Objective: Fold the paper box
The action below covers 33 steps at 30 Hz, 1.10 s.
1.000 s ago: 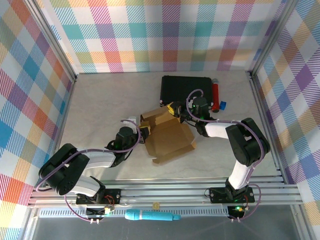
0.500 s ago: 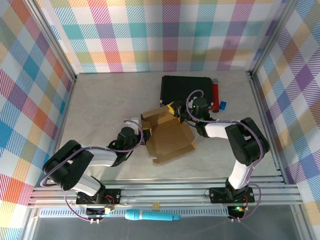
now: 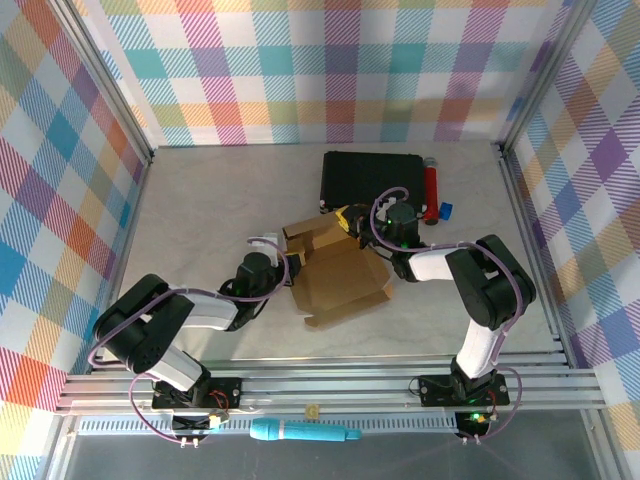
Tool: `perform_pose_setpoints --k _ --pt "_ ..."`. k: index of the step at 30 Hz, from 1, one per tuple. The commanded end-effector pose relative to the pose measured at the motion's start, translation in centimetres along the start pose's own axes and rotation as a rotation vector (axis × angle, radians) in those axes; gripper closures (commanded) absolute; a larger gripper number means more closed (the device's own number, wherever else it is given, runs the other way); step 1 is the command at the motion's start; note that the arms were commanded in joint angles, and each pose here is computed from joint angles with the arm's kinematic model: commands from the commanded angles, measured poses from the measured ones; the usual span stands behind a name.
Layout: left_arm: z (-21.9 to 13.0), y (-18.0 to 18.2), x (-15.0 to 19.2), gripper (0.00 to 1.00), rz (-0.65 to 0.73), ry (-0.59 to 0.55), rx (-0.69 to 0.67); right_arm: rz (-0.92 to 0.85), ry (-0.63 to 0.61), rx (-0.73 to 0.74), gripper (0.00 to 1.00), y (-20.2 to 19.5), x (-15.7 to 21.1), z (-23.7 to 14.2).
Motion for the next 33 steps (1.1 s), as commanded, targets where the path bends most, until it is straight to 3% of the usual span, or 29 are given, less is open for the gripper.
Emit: perform_pose_setpoints --k 1,14,23,33 --pt "0.6 -0.9 -2.2 0.66 -0.013 -0.073 0.015 0.025 -0.004 0.055 1.00 -2.3 0.1 0.3" --pt "1.7 1.0 -2.1 0.59 -0.036 -0.070 -0.116 0.032 0.009 0.056 1.00 -2.0 0.3 0.4" --pt "2.8 1.7 -1.5 0.76 -0.047 -0.033 -0.175 0.038 0.010 0.053 1.00 -1.8 0.3 0.6" --pt "3.2 2.9 -0.5 0.94 0.025 0.079 -0.433 0.045 0.009 0.060 1.00 -1.7 0.3 0.6"
Point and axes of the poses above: each hand's point on the last joint's axis, 136 mm out from that joint toward the fingers, its own z axis out along the fingers, its own y axis along the line the jaws close on, x = y × z, the point moved 1 cm from there along -z, back along the fingers, and after that the axes turned 5 degrees about z, right-handed, at the moved point
